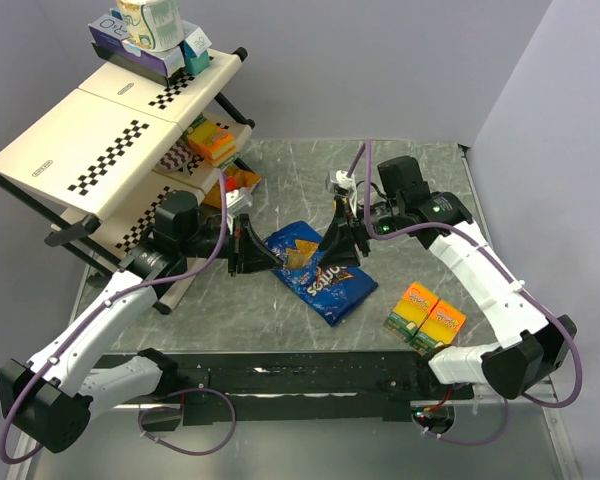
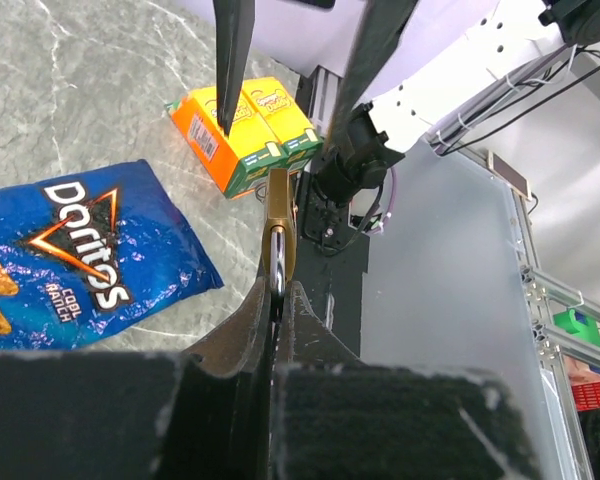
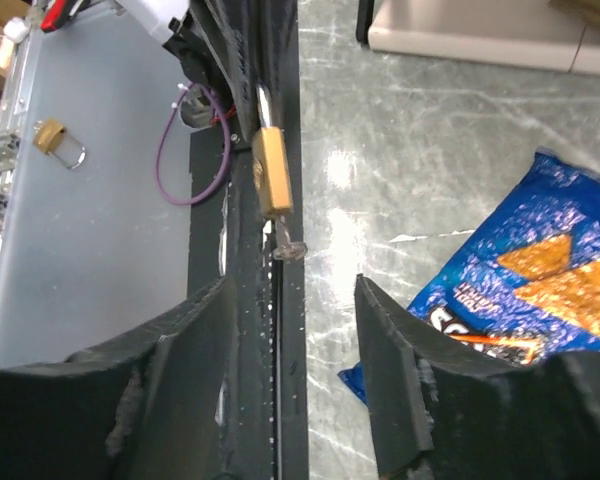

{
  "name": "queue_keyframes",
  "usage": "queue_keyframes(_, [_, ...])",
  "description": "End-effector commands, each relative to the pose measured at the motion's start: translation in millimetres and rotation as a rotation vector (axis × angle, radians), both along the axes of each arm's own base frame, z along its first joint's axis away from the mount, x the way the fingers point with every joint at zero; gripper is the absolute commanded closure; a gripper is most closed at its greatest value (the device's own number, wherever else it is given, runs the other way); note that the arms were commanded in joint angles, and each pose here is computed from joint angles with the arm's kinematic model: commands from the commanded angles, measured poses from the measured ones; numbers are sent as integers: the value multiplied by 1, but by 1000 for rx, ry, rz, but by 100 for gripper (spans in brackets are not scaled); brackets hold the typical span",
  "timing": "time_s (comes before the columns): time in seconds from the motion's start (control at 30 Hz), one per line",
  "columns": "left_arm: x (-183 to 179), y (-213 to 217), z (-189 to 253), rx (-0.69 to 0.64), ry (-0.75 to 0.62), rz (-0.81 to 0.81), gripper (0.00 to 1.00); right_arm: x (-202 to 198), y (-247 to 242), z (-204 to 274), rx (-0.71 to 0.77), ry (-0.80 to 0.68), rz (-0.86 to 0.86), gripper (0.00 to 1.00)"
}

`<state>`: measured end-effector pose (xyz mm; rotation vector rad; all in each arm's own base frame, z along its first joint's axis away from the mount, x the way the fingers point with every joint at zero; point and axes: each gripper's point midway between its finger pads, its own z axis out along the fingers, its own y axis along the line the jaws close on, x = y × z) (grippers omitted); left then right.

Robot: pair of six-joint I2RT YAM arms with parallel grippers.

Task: Lock with the key
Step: Lock the lock.

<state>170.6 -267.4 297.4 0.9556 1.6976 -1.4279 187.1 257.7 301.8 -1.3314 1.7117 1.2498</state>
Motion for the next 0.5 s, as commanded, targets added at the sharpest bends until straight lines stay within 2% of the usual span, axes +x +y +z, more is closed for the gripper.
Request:
queue_keyframes(0.0, [-6,-1,22,-62,-68,-39,99,-4,6,9,51,11,24,43])
queue_keyframes(0.17, [-8,-1,21,-63,-65,-51,99,-5,14,10,73,22,42,50])
queue_keyframes(0.47, [-9,-2,21,-66,-76,-64,99,-9,22,10,72,31,66,57])
